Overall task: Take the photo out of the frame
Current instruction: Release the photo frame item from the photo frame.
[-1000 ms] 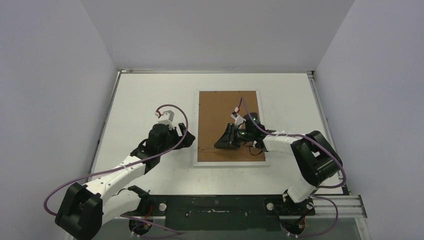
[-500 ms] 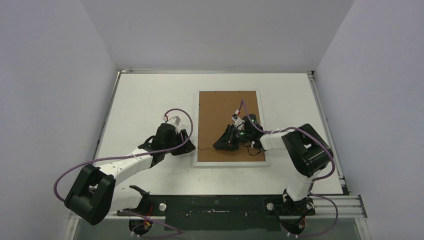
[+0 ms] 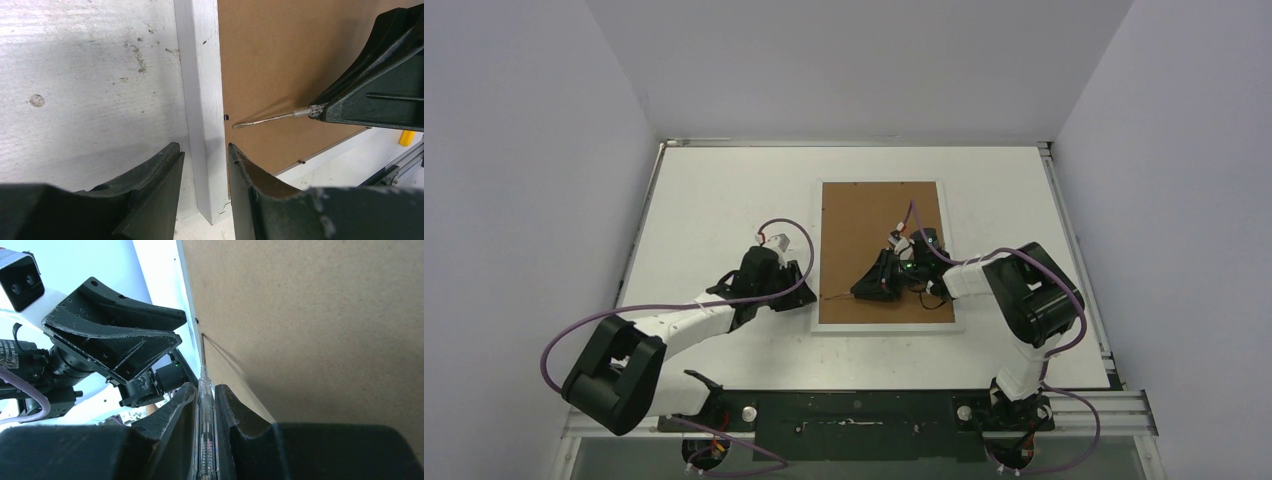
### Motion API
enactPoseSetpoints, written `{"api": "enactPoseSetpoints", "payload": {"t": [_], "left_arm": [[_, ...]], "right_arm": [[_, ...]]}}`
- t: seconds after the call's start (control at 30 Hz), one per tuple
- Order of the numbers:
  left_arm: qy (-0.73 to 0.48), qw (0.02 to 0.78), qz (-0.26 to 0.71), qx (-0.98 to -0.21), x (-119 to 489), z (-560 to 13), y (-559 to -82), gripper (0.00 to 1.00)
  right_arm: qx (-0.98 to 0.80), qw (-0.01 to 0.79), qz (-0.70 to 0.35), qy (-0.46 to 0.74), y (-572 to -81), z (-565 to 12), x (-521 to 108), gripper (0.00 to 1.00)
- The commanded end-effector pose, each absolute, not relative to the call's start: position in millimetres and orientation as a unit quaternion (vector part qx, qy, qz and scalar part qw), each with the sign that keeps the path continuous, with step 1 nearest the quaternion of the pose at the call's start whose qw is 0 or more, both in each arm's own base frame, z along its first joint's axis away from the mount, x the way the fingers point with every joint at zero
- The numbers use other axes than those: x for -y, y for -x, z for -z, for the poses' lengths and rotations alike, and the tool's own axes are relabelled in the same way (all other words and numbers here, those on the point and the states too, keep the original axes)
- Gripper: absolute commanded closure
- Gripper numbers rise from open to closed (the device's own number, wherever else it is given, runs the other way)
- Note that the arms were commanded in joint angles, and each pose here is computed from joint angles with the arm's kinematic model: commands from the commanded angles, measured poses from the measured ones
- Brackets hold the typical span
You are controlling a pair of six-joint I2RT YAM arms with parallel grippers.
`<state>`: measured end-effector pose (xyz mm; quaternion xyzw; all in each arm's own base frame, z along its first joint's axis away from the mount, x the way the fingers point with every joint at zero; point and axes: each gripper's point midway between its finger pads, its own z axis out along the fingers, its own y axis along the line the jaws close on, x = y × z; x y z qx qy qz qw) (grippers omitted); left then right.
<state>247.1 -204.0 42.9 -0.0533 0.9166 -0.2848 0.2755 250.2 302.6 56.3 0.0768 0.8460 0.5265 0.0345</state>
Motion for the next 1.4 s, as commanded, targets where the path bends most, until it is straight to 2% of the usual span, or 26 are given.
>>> {"api": "enactPoseSetpoints", "payload": {"t": [0.0,0.27,0.4,0.97,1.37], "left_arm": [[0.048,0.312,0.314,-0.896,215.8,-67.9,-267.6,0.64],[0.047,0.312,0.313,-0.896,215.7,-65.3,-268.9,0.65],[0.048,0.308,0.322,-0.894,217.0,-64.0,-270.3,0.71],[0.049,0.307,0.351,-0.883,220.2,-68.3,-271.5,0.68],[0.053,0.291,0.350,-0.889,219.3,-57.2,-272.1,0.74]], "right_arm": [[-0.856,0.055,-0.499,-0.128,-268.0,-40.3,-296.8,0.95],[-0.855,0.057,-0.493,-0.153,-273.9,-39.8,-292.2,0.95],[-0.851,0.060,-0.498,-0.154,-275.4,-43.9,-292.4,0.95],[-0.860,0.053,-0.490,-0.132,-271.5,-42.7,-300.0,0.95],[-0.865,0.045,-0.484,-0.127,-267.1,-40.3,-306.6,0.95]]}}
